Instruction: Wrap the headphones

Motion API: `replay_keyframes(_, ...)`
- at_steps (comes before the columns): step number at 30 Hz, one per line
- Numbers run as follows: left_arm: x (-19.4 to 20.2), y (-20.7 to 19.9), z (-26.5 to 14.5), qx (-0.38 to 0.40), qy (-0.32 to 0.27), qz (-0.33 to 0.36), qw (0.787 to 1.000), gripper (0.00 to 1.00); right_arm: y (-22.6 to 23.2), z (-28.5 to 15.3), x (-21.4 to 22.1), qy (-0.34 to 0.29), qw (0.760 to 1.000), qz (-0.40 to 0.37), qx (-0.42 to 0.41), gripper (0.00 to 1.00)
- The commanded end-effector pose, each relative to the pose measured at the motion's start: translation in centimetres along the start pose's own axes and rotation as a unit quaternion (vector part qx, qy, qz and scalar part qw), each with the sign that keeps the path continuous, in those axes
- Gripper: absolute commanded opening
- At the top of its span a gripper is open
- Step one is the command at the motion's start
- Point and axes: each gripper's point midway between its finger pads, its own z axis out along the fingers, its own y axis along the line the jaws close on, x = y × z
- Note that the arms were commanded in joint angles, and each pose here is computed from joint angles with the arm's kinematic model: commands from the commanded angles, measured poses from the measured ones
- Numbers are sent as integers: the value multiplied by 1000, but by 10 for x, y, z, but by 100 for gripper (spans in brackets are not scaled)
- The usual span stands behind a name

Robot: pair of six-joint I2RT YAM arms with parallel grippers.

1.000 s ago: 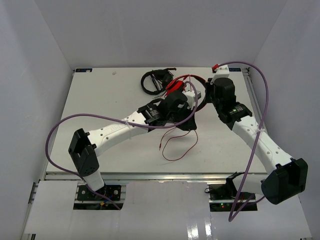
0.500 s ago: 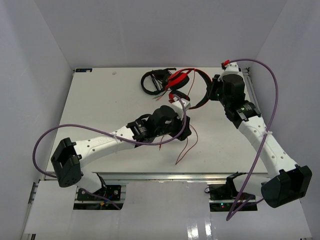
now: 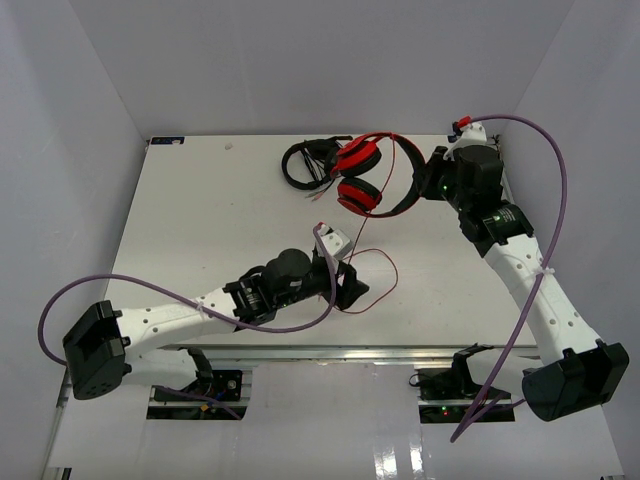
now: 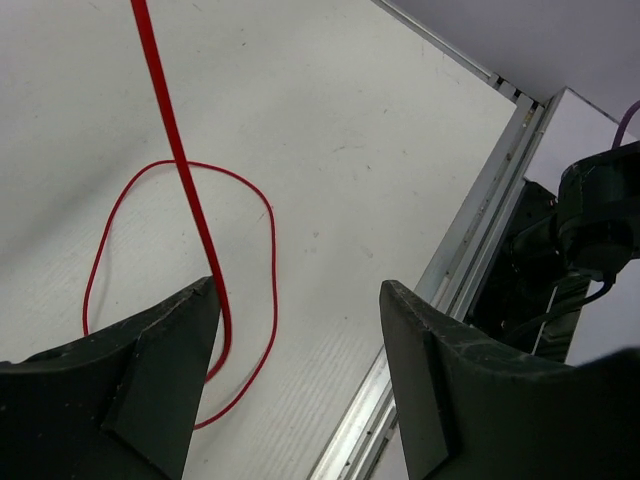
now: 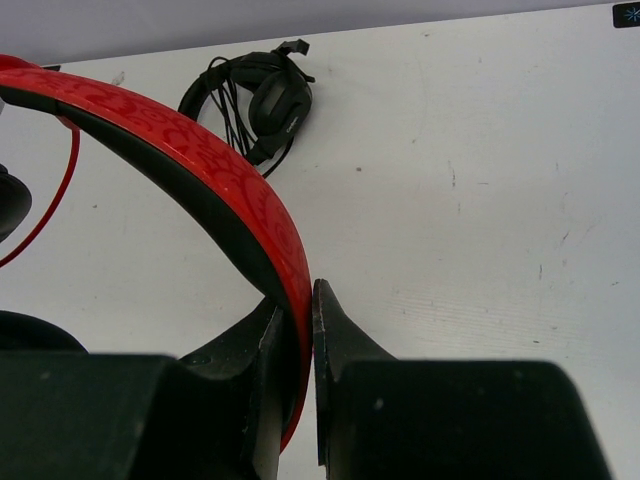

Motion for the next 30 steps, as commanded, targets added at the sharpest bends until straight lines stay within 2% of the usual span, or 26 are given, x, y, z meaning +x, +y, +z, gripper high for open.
replay_keyframes(1,-3,-3,-12,24,-68,42,997,77,24,-25,-53,-74,996,24,-47,8)
replay_keyframes(5,18,5,-16,21,-68,59,996,81,24,-25,-51,-72,996,25,-52,8)
replay_keyframes(13,49,25,-14,-14,-62,71,995,80,30,-27,-49,-65,995,29,-72,8)
replay_keyframes(22,88,38,11,-33,-36,54,997,66,34,-36,-56,-64,993,43,-91,8)
replay_keyframes(30,99,38,16,-28,-43,32,998,56,36,-43,-61,-66,991,50,-103,8)
